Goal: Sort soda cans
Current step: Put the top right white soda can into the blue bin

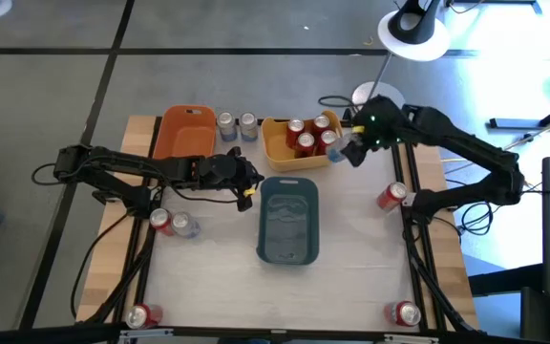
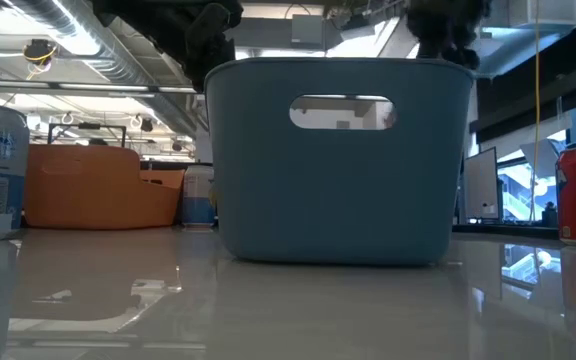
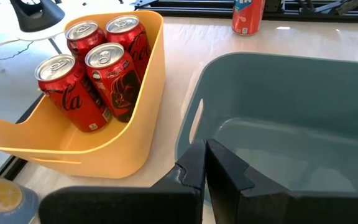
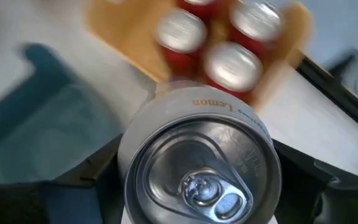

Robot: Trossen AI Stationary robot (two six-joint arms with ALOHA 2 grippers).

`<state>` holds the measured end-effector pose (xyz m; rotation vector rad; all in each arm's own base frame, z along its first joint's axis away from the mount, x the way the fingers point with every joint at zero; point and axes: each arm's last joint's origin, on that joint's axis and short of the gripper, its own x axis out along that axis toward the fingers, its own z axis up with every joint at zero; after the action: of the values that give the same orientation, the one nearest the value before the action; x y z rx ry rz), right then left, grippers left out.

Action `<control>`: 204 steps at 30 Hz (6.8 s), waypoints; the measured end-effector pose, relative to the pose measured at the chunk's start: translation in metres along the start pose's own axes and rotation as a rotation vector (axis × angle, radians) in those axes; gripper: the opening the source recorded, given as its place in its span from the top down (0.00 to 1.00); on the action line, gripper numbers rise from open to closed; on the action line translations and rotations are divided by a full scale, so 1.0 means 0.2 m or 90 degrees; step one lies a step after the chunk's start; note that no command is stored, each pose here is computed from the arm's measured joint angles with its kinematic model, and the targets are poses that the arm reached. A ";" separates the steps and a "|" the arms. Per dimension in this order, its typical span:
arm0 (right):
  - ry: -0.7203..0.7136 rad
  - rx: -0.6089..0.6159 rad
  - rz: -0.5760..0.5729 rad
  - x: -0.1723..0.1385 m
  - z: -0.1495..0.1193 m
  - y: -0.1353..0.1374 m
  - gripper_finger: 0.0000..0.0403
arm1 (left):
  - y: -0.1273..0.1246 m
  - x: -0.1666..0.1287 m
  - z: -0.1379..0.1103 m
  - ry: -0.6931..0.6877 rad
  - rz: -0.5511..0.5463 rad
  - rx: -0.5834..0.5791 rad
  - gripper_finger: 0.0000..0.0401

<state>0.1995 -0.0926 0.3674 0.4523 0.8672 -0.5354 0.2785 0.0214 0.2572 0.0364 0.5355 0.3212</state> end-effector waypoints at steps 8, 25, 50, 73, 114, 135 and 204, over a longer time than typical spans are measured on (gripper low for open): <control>-0.048 -0.172 0.121 0.08 -0.01 0.33 0.30 | 0.00 0.00 0.00 0.000 0.000 -0.003 0.99; 0.111 -0.274 0.077 0.64 -0.11 0.65 0.30 | 0.00 0.00 0.00 0.000 0.000 -0.001 0.99; 0.171 -0.296 0.041 0.83 -0.16 0.67 0.02 | 0.02 0.00 0.01 -0.014 0.007 0.012 0.93; -0.110 -0.354 -0.012 0.50 -0.07 0.61 0.03 | 0.64 -0.08 0.25 -0.018 0.353 -0.030 0.37; -0.141 -0.365 0.027 0.65 -0.12 0.55 0.03 | 1.17 0.34 0.06 0.250 0.126 -0.152 0.28; -0.139 -0.356 0.028 0.65 -0.12 0.55 0.03 | 1.17 0.45 -0.04 0.310 0.126 -0.181 0.24; -0.148 -0.337 0.026 0.65 -0.12 0.55 0.03 | 1.14 0.47 -0.03 0.302 0.186 -0.241 0.24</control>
<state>0.3219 -0.0264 0.2659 -0.0755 0.7371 -0.2958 0.2853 0.2662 0.2323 -0.3389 0.9330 0.7219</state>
